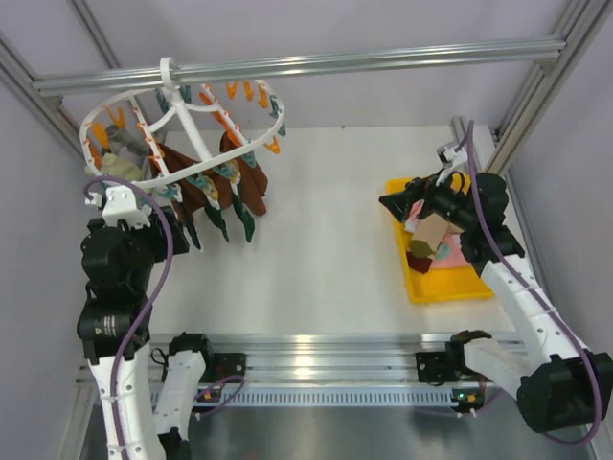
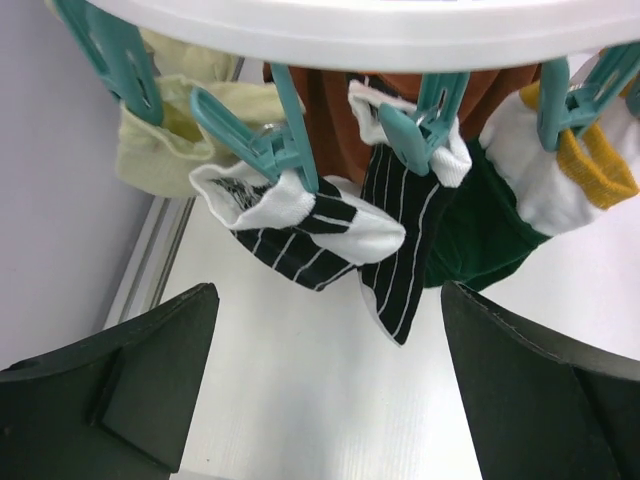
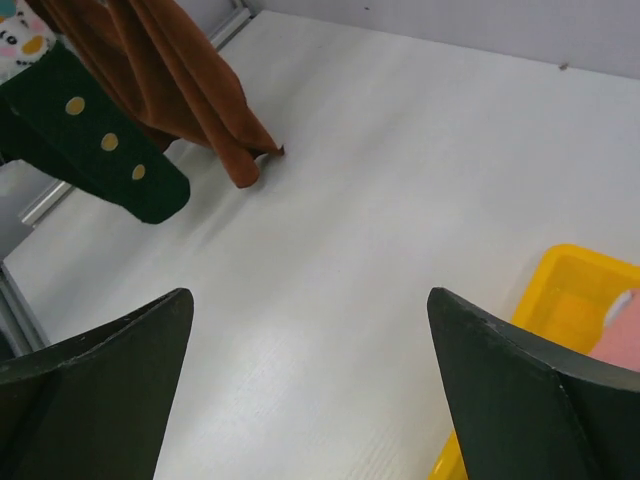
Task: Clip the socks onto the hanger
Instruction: Open the clamp at the hanger.
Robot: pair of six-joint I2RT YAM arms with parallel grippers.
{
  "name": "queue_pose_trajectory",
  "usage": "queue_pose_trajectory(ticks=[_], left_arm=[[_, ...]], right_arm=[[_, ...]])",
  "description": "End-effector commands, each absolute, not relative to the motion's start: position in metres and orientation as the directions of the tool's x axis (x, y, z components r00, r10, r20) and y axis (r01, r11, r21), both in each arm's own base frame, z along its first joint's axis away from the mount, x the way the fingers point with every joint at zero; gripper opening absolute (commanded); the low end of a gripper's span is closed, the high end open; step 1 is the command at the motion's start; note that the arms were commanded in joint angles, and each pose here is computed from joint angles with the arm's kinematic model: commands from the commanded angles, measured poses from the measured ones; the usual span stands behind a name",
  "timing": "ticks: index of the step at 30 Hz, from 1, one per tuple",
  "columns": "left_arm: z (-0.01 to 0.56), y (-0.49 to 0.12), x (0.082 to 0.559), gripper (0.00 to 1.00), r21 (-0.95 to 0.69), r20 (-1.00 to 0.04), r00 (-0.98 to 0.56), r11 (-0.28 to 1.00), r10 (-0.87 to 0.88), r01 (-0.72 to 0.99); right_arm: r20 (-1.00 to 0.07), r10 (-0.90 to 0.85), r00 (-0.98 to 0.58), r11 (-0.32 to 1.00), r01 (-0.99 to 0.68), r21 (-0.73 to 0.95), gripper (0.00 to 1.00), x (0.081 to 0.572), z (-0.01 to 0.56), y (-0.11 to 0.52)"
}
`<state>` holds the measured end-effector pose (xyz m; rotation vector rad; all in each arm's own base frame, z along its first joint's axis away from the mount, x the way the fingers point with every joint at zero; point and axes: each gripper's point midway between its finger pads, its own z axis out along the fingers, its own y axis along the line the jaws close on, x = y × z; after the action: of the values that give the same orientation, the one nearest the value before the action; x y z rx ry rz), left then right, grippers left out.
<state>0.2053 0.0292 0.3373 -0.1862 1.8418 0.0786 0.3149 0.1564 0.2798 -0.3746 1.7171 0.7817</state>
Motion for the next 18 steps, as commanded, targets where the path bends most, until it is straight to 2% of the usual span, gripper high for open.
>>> queue_pose_trajectory(ticks=[1, 3, 4, 7, 13, 18], left_arm=[[0.389, 0.034, 0.198, 0.98, -0.071, -0.992, -0.083, 0.977, -0.090, -0.202], [0.409, 0.018, 0.192, 0.98, -0.057, -0.998, -0.005, 0.993, -0.058, -0.105], [0.417, 0.000, 0.189, 0.98, -0.049, -0.999, 0.023, 0.999, -0.049, -0.001], [0.441, -0.029, 0.178, 0.98, -0.105, -0.987, 0.109, 0.983, -0.122, 0.150], [0.473, -0.054, 0.173, 0.97, -0.225, -0.943, 0.175, 0.929, -0.284, 0.294], [0.490, -0.072, 0.168, 0.95, -0.193, -0.923, 0.229, 0.888, -0.308, 0.418]], right_arm=[[-0.987, 0.095, -0.129, 0.669, -0.726, 0.159, 1.00, 0.317, 0.321, 0.186], [-0.991, 0.081, -0.111, 0.628, -0.766, 0.137, 1.00, 0.317, 0.322, 0.203], [-0.993, 0.076, -0.086, 0.589, -0.800, 0.114, 1.00, 0.311, 0.329, 0.219], [-0.996, 0.082, -0.041, 0.473, -0.878, 0.075, 1.00, 0.304, 0.344, 0.259], [-0.981, 0.192, 0.002, 0.223, -0.974, 0.041, 0.99, 0.282, 0.379, 0.336], [-0.974, 0.227, 0.019, 0.124, -0.992, 0.010, 0.91, 0.278, 0.381, 0.383]])
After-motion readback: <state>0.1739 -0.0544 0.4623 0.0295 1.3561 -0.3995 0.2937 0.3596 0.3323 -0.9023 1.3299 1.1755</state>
